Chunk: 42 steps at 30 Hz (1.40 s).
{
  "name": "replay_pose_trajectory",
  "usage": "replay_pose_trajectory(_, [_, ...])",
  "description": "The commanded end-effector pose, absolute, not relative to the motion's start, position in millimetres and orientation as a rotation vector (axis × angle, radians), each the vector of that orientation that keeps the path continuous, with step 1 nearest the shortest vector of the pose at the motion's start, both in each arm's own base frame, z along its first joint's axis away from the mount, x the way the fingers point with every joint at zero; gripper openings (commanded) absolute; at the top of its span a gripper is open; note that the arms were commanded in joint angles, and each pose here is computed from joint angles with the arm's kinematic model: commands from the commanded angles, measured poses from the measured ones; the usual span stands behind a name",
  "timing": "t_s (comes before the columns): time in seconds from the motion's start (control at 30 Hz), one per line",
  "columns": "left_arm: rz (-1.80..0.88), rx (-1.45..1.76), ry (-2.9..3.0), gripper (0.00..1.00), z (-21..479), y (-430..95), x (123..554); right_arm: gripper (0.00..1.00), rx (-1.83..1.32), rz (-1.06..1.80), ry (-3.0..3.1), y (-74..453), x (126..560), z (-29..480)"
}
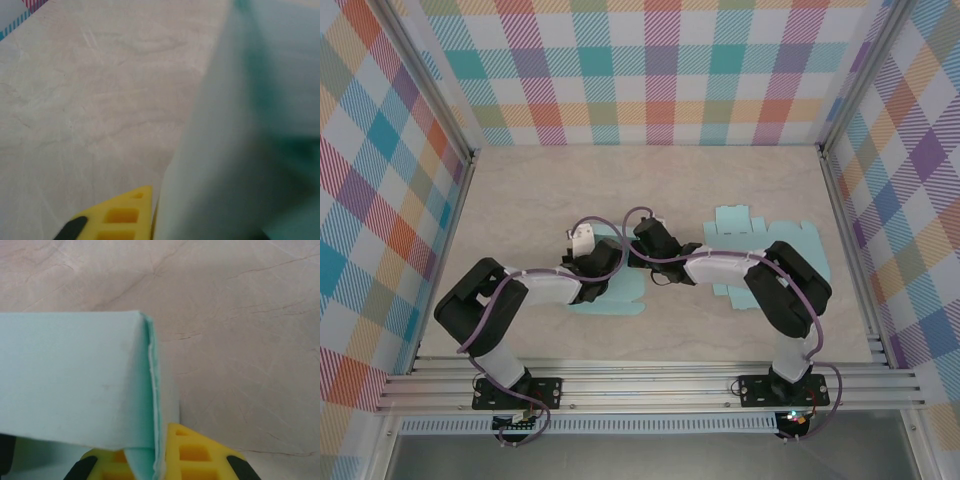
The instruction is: Fold the paper box
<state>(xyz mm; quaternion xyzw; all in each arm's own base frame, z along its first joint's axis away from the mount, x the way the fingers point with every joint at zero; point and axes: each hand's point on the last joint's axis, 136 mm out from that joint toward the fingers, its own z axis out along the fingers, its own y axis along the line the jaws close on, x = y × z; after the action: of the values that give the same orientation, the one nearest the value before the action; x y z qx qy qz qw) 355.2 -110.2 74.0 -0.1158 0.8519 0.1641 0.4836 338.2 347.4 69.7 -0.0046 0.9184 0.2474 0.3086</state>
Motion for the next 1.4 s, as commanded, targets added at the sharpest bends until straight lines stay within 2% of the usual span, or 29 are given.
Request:
replay_pose_trajectory(0.0, [0.507, -0.544, 1.908, 0.04, 103, -78, 355, 0.0, -0.001, 0.6, 2.572, 339, 317, 36])
replay_pose_trajectory(0.17, [0.52, -0.608, 1.911, 0.0, 108, -76, 356, 0.0, 0.014, 0.585, 2.584, 340, 320, 32])
replay_pose_trajectory(0.23, [0.447, -0.567, 1.96, 0.04, 105, -86, 360, 0.0, 0.013, 0.562, 2.593, 340, 321, 31])
replay_pose_trajectory(0.27, [0.374, -0.545, 1.988, 0.08, 103, -94, 361, 0.0, 0.015, 0.55, 2.594, 339, 322, 31])
replay_pose_trajectory(0.33, [0.23, -0.5, 2.029, 0.24, 103, -108, 360, 0.0, 0.016, 0.52, 2.596, 335, 323, 32])
replay_pose_trajectory(0.4, [0.12, -0.471, 2.058, 0.35, 106, -116, 355, 0.0, 0.019, 0.493, 2.595, 331, 323, 34])
replay_pose_trajectory(0.6, [-0.136, -0.404, 2.137, 0.62, 120, -134, 329, 0.0, -0.006, 0.398, 2.609, 317, 322, 41])
replay_pose_trajectory(0.7, [-0.229, -0.387, 2.165, 0.72, 128, -140, 316, 0.0, -0.023, 0.345, 2.627, 305, 319, 46])
replay_pose_trajectory(0.87, [-0.362, -0.403, 2.146, 0.81, 154, -140, 299, 0.0, -0.112, 0.267, 2.696, 281, 308, 61])
replay_pose_trajectory(1.0, [-0.409, -0.421, 2.101, 0.98, 188, -131, 289, 0.0, -0.255, 0.134, 2.822, 253, 288, 74])
replay_pose_trajectory(1.2, [-0.402, -0.442, 2.129, 1.0, 197, -120, 287, 0.0, -0.393, -0.008, 3.027, 210, 263, 76])
replay_pose_trajectory(1.37, [-0.46, -0.475, 2.148, 1.0, 189, -122, 293, 0.0, -0.405, -0.067, 3.099, 194, 274, 68])
